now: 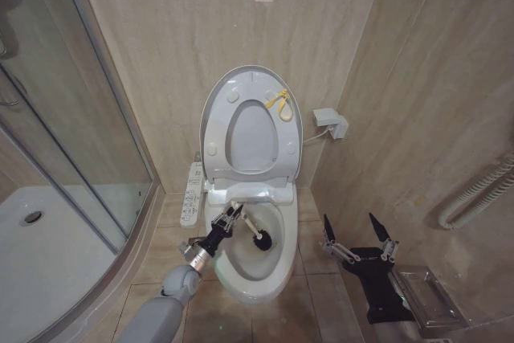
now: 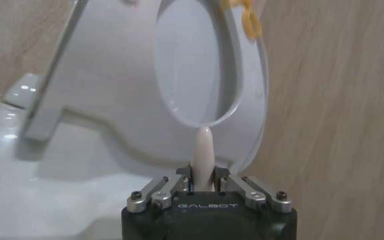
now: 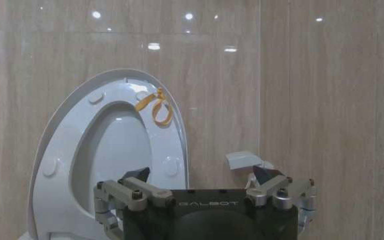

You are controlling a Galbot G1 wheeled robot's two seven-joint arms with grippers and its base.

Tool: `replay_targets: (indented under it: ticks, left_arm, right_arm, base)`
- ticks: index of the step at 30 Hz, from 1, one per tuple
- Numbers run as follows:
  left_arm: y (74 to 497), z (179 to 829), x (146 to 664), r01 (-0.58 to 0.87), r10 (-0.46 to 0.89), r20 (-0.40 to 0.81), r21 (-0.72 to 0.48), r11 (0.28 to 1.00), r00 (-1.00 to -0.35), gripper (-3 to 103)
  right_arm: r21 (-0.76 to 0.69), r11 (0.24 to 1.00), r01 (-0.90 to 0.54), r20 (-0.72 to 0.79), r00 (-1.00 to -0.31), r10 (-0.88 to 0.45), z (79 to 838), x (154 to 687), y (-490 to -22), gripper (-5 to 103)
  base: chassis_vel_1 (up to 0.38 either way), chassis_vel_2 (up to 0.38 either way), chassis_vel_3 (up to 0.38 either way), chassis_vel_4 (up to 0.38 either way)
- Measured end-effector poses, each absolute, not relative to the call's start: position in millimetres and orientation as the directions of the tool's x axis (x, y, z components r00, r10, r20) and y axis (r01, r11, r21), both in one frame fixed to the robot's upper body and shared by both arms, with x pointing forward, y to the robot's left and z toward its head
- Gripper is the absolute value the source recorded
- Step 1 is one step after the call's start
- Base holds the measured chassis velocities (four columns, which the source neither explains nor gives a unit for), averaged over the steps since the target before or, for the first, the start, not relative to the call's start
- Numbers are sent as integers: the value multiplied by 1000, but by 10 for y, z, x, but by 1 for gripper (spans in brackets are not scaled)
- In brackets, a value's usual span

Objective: Open the toilet lid, clean the toilet bowl with a toilet brush, close the toilet lid, and flush.

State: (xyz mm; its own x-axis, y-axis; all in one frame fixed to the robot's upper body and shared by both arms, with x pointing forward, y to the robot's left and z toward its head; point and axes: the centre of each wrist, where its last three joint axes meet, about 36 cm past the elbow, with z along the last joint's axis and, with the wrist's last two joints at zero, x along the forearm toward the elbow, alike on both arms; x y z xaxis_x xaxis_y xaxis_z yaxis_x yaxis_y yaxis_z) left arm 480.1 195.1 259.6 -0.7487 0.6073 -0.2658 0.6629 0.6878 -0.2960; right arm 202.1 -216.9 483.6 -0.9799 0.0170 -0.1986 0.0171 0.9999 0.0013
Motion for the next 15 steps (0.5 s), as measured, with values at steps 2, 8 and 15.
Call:
replay_targets:
  ticks: [2,8,15]
  left_arm:
    - [1832,2715,4782,654,582,-299,-384,652,-756,21]
    - [1831,2649,4765,644,577,-289,-401,652,-764,21]
    - [1991,2507,4748,701,654,-260,-173,692,-710,21]
  right_arm:
    - [1,1000,17,-199,-980,17,4836,2021,-2169,100]
    - [1,1000,17,-199,-980,17,4836,2021,-2169,100]
    - [1,1000,17,-199,-980,17,4836,2021,-2169,100]
  base:
    - [0,0,0,0]
    - [0,0,0,0]
    - [0,0,0,0]
